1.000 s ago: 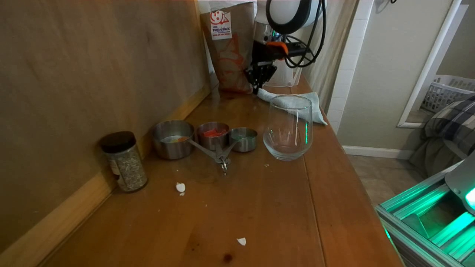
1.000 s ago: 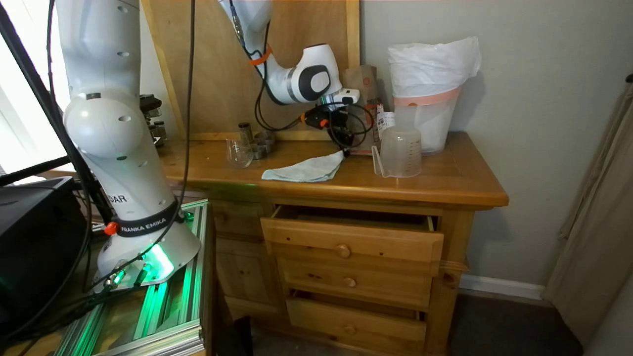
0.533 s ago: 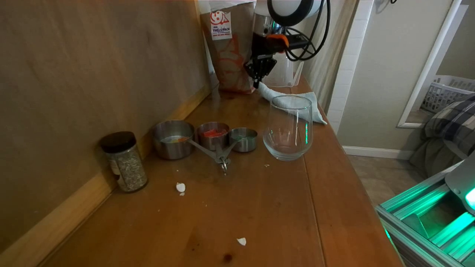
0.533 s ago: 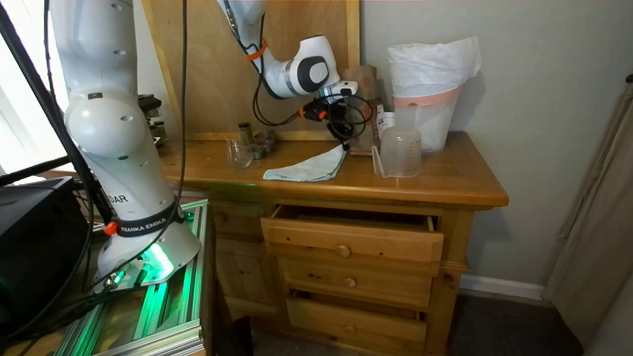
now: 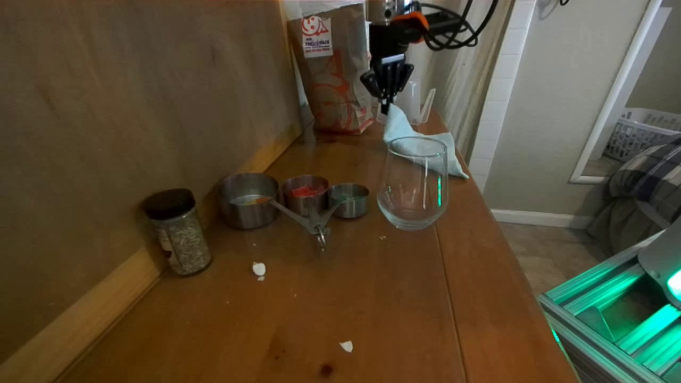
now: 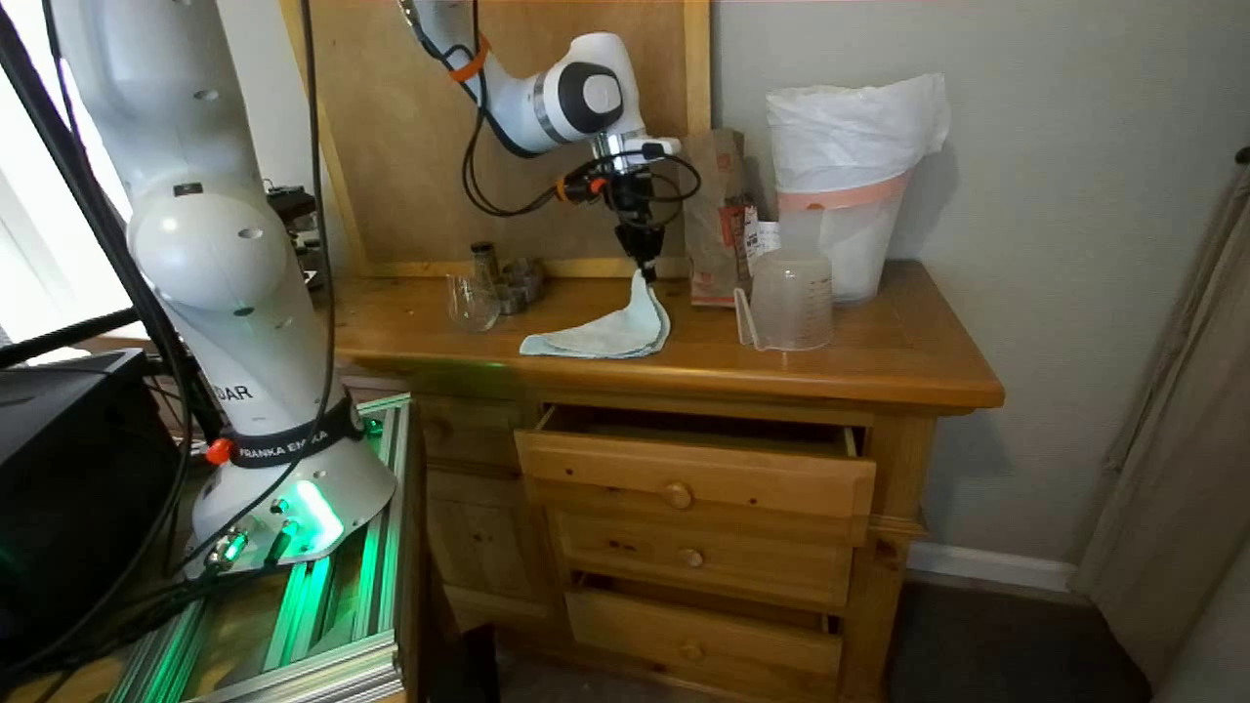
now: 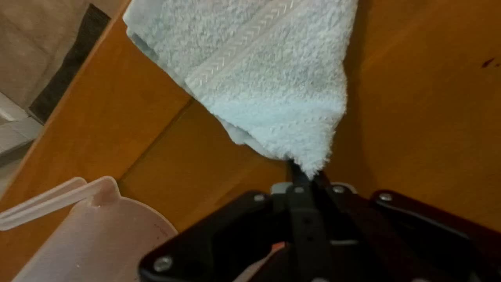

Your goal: Put the orange and blue object on top of the napkin then fold the napkin into a triangle twice.

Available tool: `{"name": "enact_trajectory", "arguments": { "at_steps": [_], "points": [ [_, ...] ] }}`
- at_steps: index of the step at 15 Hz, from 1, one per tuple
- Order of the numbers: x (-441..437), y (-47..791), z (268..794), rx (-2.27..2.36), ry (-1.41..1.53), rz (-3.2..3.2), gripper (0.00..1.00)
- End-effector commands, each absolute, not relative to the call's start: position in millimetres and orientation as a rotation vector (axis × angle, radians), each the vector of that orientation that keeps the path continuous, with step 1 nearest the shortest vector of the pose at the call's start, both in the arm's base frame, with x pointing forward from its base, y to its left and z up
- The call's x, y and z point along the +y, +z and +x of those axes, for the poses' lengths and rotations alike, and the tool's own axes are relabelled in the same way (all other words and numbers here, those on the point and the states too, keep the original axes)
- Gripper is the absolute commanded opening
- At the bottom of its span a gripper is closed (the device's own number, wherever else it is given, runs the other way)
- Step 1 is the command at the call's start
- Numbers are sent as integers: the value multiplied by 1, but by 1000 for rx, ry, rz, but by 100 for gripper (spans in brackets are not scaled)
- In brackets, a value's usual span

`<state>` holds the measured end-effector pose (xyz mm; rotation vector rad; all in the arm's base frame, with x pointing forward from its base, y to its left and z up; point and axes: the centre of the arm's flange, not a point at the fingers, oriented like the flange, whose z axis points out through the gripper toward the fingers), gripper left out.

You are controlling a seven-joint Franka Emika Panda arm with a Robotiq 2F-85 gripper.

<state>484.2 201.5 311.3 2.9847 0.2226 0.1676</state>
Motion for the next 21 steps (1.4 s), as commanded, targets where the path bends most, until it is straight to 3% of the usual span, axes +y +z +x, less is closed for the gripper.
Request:
{"name": "enact_trajectory", "arguments": {
  "at_steps": [1,7,21],
  "points": [
    [221,334,451,186,57,2952,2],
    [234,321,423,218,-110,2882,2],
    [125,278,424,704,-204,2965,3]
  ]
}}
